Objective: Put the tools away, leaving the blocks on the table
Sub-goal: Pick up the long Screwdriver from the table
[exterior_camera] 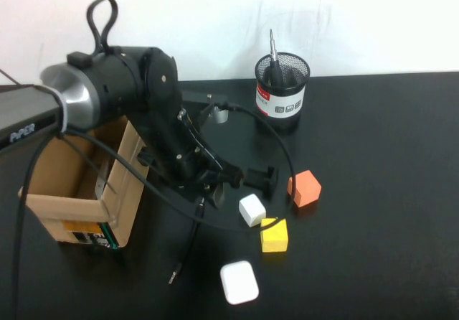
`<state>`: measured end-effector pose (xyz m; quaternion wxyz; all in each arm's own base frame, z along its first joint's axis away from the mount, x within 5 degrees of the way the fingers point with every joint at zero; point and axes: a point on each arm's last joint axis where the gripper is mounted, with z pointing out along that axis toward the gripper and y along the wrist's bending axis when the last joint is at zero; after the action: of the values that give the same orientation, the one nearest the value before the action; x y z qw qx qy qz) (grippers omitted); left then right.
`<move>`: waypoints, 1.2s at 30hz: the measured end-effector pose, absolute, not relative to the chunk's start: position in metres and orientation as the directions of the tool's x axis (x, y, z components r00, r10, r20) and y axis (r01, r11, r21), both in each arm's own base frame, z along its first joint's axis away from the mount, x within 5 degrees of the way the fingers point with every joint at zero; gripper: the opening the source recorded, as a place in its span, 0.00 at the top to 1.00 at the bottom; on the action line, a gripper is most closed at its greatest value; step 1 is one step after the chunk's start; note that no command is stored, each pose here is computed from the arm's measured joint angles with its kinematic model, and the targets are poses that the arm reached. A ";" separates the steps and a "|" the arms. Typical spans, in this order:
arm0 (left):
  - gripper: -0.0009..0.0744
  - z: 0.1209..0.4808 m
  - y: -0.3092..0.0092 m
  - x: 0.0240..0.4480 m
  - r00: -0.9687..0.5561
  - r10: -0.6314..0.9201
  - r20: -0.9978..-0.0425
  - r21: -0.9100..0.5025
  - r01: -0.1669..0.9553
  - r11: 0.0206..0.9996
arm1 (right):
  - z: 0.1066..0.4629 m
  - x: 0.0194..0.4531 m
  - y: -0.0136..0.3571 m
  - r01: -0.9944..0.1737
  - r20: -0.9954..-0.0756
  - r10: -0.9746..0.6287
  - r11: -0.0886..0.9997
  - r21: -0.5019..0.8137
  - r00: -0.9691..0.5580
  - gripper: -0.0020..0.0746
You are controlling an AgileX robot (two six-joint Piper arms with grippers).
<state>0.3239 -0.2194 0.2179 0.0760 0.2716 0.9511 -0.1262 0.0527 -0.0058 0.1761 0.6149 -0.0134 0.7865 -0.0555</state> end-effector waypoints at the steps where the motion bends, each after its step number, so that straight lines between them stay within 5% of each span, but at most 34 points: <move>1: 0.59 0.215 -0.219 0.325 -0.841 0.500 -0.208 -0.194 0.536 0.821 | 0.176 0.053 -0.006 0.047 -0.966 -0.089 0.993 -0.104 -0.243 0.98; 15: 0.59 0.180 -0.222 0.339 -0.833 0.517 -0.196 -0.139 0.546 0.826 | 0.176 0.053 -0.006 0.047 -0.966 -0.089 0.993 -0.104 -0.243 0.98; 36: 0.59 0.176 -0.222 0.344 -0.820 0.526 -0.226 -0.107 0.558 0.823 | 0.176 0.053 -0.006 0.047 -0.966 -0.089 0.993 -0.104 -0.243 0.98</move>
<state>0.3437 -0.2224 0.1758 0.0936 0.2851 0.9501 -0.0847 0.0527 -0.0058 0.1761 0.6149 -0.0134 0.7865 -0.0555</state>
